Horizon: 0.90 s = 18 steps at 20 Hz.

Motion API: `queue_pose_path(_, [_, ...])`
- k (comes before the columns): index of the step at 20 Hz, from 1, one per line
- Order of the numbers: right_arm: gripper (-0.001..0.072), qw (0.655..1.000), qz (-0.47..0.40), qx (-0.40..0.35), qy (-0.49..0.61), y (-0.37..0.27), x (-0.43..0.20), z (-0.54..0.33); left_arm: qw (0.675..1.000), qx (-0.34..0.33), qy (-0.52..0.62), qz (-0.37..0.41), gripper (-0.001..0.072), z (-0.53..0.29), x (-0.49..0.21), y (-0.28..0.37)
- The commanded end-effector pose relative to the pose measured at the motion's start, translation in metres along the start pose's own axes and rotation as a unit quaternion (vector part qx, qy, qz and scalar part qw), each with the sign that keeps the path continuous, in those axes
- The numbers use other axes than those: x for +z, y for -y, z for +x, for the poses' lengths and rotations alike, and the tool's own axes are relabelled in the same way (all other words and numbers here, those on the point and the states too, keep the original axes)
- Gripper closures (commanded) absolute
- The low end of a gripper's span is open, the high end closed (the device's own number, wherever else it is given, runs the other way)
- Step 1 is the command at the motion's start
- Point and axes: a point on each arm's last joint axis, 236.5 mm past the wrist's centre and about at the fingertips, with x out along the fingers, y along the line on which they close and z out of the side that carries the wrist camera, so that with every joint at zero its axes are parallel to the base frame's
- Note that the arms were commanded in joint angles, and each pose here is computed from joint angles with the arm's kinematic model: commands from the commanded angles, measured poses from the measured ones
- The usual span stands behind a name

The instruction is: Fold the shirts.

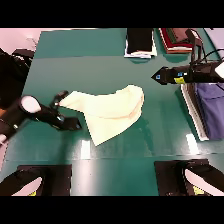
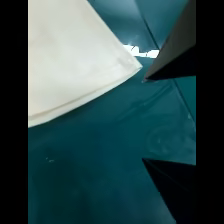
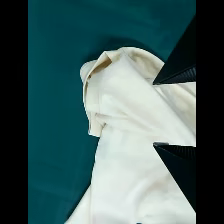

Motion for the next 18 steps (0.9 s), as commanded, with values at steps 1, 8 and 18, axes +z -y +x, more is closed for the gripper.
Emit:
queue_pose_path(1, [0.0276,1.000,0.000,0.000,0.003,0.000,0.001,-0.001,0.999,-0.030,-0.032,-0.011,0.0161,0.042,-0.044,0.027])
queue_pose_path(8, [0.0276,1.000,0.001,0.002,0.000,-0.001,0.000,-0.001,0.998,-0.040,-0.042,0.022,0.0161,0.078,-0.068,0.071])
queue_pose_path(18, [0.0277,0.999,-0.014,0.029,-0.009,-0.027,-0.008,0.003,0.998,-0.053,0.028,-0.004,0.0673,0.076,-0.024,0.072])
